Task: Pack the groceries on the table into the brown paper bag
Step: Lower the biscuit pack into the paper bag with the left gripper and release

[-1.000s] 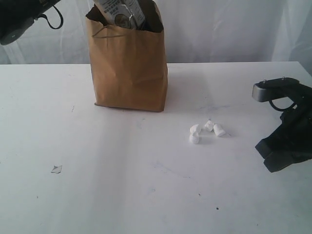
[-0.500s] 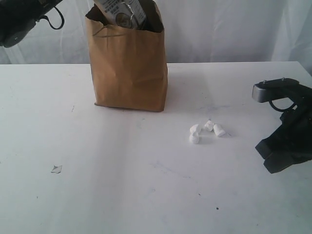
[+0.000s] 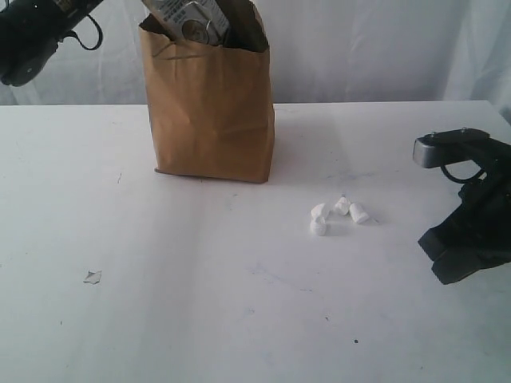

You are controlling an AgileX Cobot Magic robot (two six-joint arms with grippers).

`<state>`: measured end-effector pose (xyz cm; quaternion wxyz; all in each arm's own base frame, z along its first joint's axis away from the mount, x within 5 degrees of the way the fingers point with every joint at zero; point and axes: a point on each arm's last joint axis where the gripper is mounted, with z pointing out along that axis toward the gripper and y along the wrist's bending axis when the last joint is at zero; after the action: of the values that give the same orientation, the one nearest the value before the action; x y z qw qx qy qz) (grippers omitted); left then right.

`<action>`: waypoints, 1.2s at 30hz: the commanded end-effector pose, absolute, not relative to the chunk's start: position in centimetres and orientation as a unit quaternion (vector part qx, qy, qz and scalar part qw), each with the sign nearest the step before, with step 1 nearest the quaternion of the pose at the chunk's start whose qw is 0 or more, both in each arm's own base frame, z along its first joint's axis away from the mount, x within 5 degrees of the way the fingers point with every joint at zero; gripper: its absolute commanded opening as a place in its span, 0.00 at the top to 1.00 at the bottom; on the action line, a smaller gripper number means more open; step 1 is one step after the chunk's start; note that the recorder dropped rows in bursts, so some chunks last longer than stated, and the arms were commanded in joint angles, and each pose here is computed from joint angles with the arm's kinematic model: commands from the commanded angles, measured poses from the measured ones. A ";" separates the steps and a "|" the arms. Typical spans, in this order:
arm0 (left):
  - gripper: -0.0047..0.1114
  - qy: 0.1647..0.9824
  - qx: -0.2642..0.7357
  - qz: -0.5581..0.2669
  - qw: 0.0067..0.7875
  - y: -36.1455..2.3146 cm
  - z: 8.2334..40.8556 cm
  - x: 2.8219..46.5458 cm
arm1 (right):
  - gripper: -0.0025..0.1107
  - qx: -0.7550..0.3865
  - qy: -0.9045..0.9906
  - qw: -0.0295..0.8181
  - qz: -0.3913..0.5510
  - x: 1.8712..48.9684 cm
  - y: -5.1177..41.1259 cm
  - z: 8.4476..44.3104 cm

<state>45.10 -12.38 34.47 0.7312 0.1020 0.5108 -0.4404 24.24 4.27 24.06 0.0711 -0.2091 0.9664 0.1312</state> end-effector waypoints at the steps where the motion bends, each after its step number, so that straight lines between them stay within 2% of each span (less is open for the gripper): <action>1: 0.96 0.464 0.105 -0.457 0.751 -12.2 36.7 44.5 | 0.98 -0.205 0.967 0.068 0.134 24.1 4.2 23.9; 23: 0.95 0.507 0.152 -0.461 0.712 -13.6 33.6 45.2 | 0.98 -0.204 0.967 0.073 0.132 24.2 4.2 23.9; 26: 0.85 0.514 0.170 -0.455 0.707 -13.8 33.2 45.2 | 0.98 -0.204 0.967 0.073 0.132 24.2 4.2 23.9; 33: 0.50 0.511 0.168 -0.459 0.707 -14.5 33.1 45.1 | 0.98 -0.198 0.967 0.075 0.144 24.2 4.4 24.0; 36: 0.40 0.530 0.160 -0.450 0.701 -15.1 32.8 45.2 | 0.98 -0.195 0.966 0.076 0.148 24.2 4.5 24.0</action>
<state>45.73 -14.46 31.55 0.6948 0.1596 0.5421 -0.4448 24.29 4.46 24.13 0.0755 -0.2030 0.9660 0.1412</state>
